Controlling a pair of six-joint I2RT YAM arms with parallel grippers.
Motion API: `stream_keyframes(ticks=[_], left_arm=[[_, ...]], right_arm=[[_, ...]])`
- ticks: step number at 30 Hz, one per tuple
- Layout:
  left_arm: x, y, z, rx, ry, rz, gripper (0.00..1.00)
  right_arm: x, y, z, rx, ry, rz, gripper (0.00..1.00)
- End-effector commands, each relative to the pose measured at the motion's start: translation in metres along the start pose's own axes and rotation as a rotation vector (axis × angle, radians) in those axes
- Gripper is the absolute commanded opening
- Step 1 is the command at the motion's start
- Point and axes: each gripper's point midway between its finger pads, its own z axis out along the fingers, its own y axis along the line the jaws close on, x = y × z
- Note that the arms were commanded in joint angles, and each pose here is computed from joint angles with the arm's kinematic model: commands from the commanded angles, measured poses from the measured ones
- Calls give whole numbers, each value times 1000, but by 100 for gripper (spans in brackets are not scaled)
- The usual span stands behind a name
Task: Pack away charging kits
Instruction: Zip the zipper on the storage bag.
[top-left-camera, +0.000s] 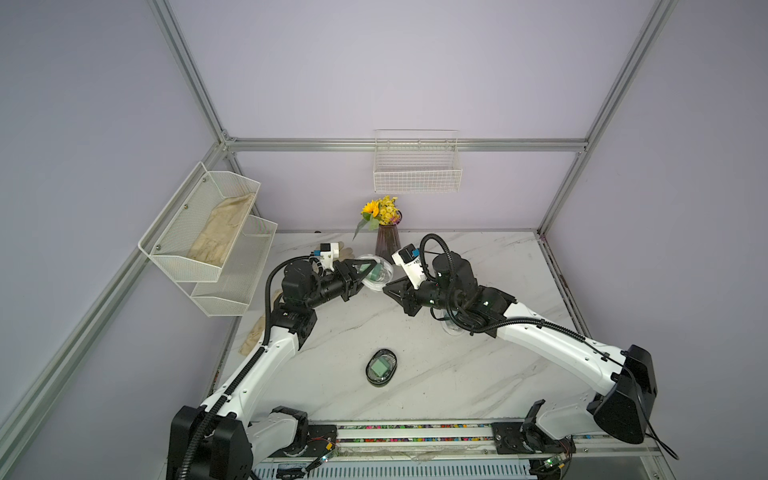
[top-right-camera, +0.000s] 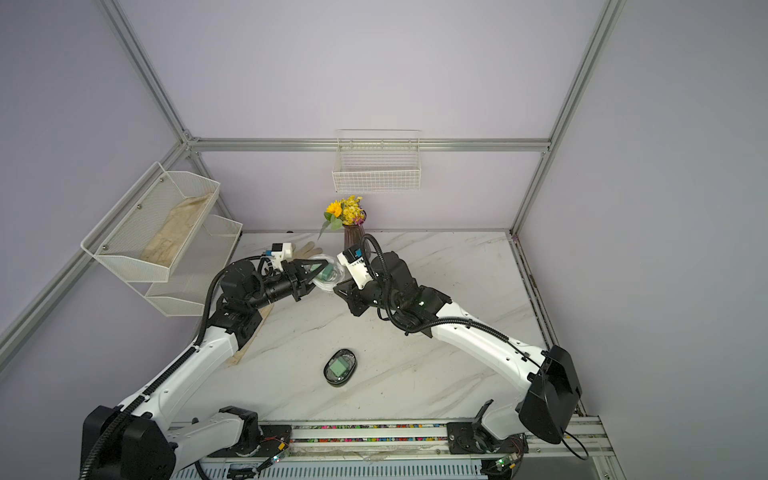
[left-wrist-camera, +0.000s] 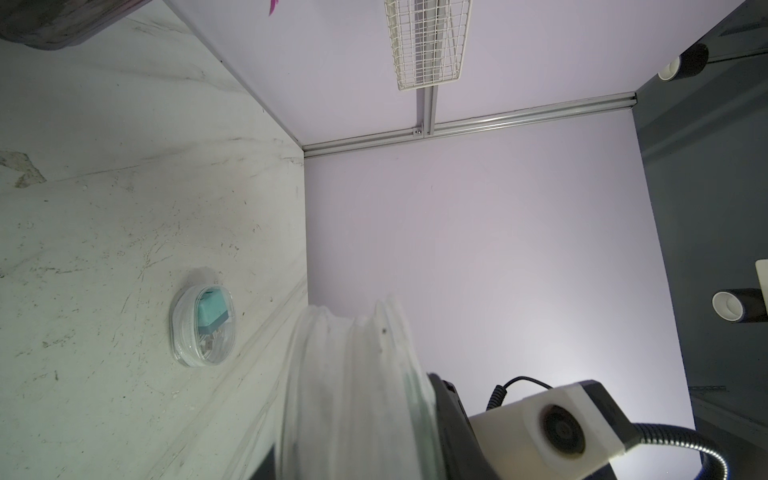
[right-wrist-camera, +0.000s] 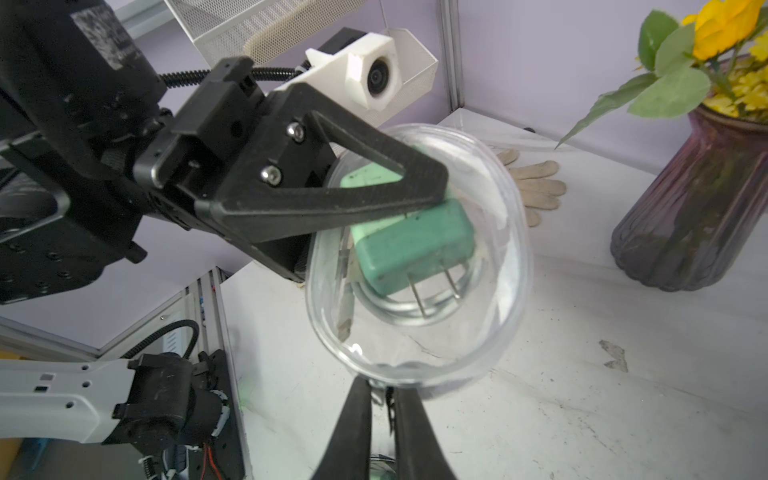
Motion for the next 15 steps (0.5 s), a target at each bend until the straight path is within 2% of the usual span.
stream_keyframes(ticks=[1, 8, 15], left_arm=[[0, -75, -8, 170, 3, 113, 8], [0, -75, -9, 171, 2, 115, 7], [0, -72, -11, 165, 14, 135, 0]], right_arm=[[-3, 7, 2, -12, -33, -22, 0], [-19, -1, -26, 75, -108, -13, 0], [-8, -27, -34, 239, -18, -47, 0]])
